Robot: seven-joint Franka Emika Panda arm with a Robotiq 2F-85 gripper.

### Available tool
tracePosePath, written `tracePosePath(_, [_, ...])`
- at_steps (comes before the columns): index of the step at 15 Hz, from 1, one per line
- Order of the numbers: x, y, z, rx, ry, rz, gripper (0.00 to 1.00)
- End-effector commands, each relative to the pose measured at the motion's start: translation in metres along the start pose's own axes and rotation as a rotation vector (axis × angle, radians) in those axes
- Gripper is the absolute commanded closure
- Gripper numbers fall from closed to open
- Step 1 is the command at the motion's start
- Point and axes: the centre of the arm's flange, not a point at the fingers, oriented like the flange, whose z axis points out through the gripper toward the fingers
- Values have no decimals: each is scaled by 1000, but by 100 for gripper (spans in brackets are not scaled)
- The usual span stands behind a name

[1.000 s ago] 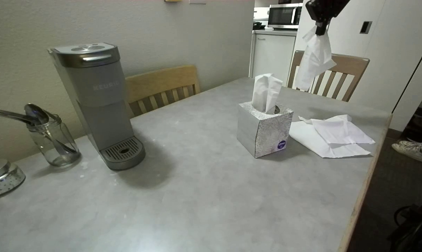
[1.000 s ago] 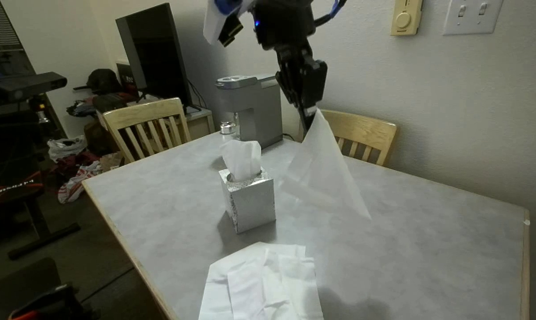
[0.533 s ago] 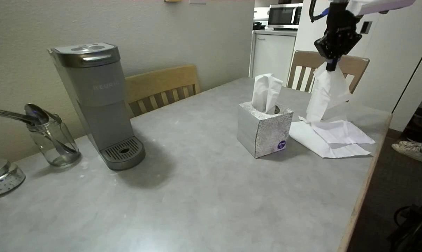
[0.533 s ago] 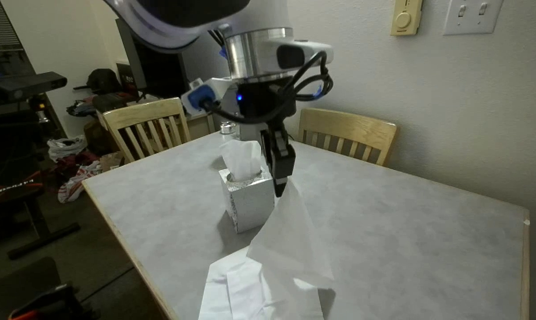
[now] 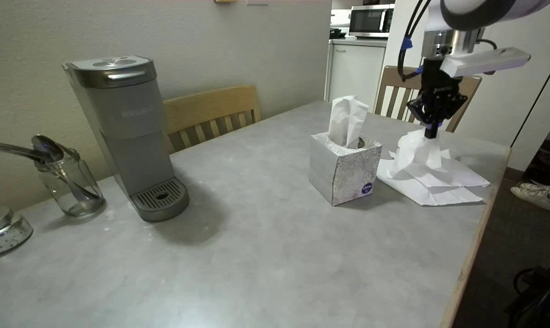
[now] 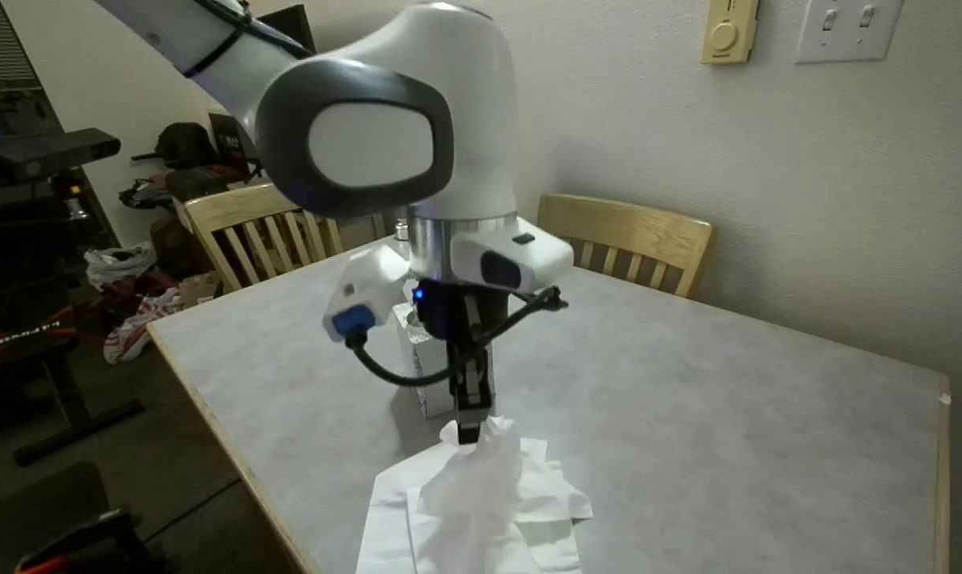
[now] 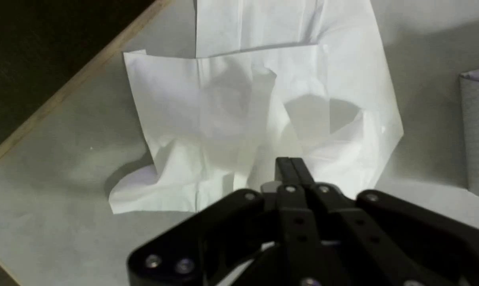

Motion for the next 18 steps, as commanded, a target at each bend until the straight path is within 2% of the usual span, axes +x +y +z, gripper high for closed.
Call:
tracePosePath(1, [11, 5, 48, 7, -60, 20, 100])
tracePosePath(6, [17, 6, 80, -8, -107, 40, 100])
tracePosePath(12, [24, 3, 87, -12, -111, 44, 100])
tracePosePath(13, [24, 2, 84, -11, -107, 43, 84])
tracePosePath(14, [24, 0, 80, -13, -96, 45, 72])
tracePosePath(18, [24, -8, 51, -8, -54, 30, 45])
